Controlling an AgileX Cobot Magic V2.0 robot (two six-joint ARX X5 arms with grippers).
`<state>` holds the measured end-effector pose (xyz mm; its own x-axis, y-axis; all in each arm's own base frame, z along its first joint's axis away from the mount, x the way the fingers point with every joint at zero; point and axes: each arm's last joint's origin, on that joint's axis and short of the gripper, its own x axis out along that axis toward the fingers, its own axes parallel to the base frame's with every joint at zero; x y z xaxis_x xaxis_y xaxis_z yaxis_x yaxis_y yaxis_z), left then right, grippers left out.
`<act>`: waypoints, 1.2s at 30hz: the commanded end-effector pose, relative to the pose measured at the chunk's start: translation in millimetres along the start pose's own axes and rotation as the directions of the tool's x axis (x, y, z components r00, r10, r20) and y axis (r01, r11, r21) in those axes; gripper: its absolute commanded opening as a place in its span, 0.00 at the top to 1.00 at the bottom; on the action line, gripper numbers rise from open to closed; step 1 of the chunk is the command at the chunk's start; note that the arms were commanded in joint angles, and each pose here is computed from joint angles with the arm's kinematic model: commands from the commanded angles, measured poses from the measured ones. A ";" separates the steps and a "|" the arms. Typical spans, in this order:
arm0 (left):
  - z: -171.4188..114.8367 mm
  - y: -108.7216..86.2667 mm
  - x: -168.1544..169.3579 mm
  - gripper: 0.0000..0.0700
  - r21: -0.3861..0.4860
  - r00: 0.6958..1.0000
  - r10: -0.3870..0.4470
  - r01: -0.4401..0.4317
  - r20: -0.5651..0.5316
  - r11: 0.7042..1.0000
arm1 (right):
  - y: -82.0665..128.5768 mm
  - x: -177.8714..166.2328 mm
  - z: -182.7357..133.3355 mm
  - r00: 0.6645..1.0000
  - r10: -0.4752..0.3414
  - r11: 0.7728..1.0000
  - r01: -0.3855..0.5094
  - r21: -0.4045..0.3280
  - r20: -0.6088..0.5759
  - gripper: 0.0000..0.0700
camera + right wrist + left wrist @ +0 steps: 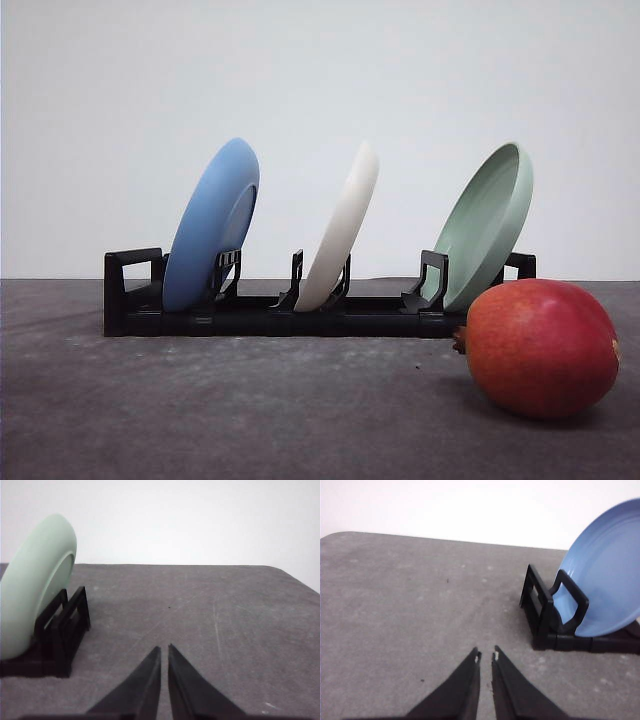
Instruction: Place pomegranate in white plate
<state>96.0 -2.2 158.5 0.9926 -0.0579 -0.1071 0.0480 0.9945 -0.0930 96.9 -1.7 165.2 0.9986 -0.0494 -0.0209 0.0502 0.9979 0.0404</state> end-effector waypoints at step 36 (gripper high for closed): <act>156.6 -16.8 -39.5 0.98 -0.047 0.972 -0.013 0.002 -0.234 0.999 | 12.4 -21.7 127.3 0.929 0.264 0.959 -0.224 0.175 -0.258 0.99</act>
<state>73.1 -2.6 313.1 0.9346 -0.0794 -0.3467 0.0265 0.9876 -0.1546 77.4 6.1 289.4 0.9377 0.2159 -0.2721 -0.1534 0.9602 0.2332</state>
